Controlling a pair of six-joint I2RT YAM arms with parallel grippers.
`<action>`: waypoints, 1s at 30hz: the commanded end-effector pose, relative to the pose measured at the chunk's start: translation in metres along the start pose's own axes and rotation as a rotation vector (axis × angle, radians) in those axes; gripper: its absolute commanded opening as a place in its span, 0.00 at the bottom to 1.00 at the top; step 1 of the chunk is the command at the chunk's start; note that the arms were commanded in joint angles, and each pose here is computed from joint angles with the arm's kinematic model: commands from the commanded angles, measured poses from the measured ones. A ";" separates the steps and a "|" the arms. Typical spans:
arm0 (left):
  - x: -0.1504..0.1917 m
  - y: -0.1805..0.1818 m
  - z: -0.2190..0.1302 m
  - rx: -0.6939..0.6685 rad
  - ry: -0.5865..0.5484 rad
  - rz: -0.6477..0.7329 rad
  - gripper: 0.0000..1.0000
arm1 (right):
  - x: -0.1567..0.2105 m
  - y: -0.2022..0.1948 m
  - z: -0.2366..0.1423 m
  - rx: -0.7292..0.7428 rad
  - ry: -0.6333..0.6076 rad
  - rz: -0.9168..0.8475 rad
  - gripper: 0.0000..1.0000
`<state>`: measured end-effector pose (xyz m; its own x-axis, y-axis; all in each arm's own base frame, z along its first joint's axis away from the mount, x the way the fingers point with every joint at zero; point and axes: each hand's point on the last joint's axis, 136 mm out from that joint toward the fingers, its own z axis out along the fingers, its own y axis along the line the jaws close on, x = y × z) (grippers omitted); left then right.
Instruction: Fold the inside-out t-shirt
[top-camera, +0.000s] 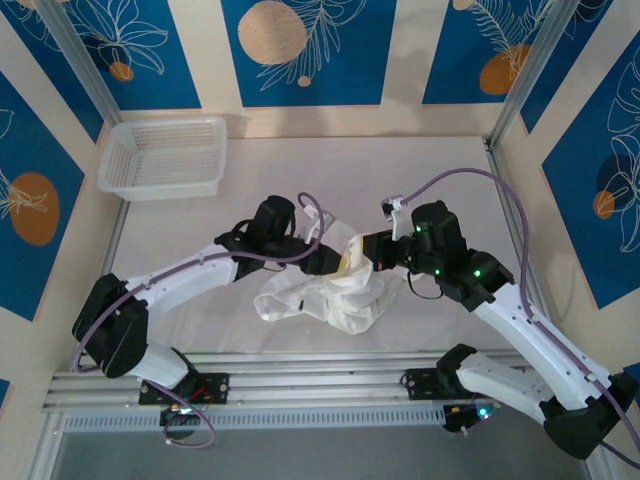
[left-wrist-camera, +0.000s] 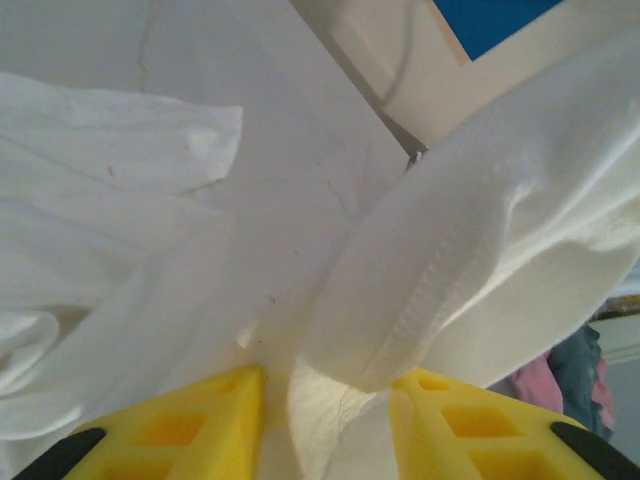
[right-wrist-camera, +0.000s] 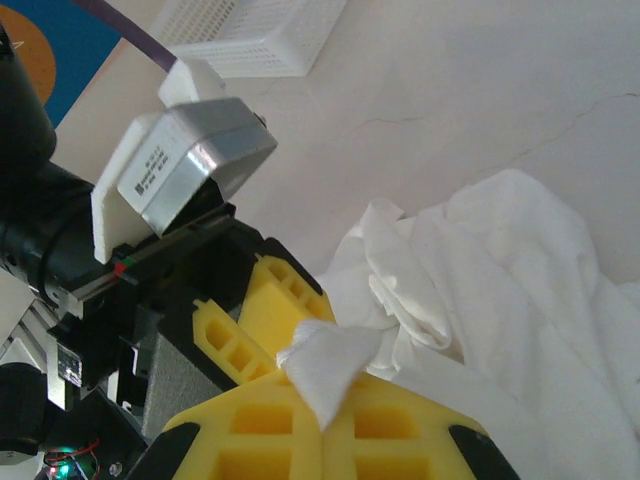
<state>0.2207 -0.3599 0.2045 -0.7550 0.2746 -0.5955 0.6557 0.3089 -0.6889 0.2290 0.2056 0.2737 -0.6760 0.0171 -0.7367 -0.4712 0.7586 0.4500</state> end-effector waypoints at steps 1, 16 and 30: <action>0.006 -0.015 -0.002 0.097 0.002 -0.031 0.37 | -0.008 0.004 -0.003 -0.004 -0.021 0.003 0.00; -0.050 -0.029 -0.076 -0.063 -0.220 0.004 0.00 | 0.018 -0.066 0.012 0.306 0.042 -0.086 0.00; -0.019 0.062 -0.153 -0.867 0.049 0.161 0.00 | 0.010 -0.053 -0.001 0.300 0.000 -0.205 0.00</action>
<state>0.2761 -0.2525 0.2644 -0.6663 0.2615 -0.6983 0.5892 0.7587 -0.2781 0.2467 0.1702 0.2208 -0.6328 -0.1341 -0.7627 -0.3986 0.9008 0.1723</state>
